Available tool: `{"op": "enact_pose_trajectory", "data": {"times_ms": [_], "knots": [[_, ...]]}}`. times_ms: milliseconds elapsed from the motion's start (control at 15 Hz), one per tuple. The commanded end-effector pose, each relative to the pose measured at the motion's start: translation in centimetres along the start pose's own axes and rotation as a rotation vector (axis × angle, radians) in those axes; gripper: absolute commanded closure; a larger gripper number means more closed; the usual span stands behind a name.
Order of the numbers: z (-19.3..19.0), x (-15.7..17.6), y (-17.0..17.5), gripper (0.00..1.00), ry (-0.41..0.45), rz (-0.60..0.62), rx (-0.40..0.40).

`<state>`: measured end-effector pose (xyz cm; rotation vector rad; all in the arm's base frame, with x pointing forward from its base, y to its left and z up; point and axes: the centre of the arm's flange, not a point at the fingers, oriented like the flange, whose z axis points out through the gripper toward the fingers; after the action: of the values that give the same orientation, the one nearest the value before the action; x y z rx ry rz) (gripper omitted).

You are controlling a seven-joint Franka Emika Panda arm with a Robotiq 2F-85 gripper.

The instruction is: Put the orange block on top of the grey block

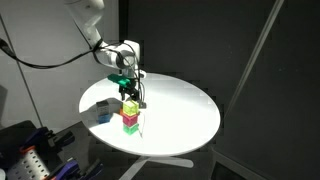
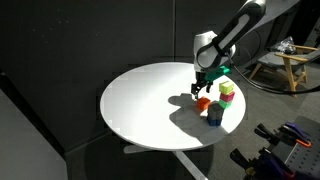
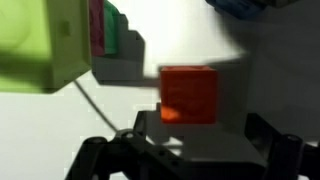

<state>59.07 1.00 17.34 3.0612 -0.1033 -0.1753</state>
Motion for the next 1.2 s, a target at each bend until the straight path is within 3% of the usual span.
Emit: {"op": "enact_pose_trajectory", "data": {"times_ms": [0,1133], "knots": [[0.1,1.0,-0.3,0.0,-0.005,-0.006,0.005],[1.7,1.4,0.1,0.0,-0.028,-0.004,-0.002]]}}
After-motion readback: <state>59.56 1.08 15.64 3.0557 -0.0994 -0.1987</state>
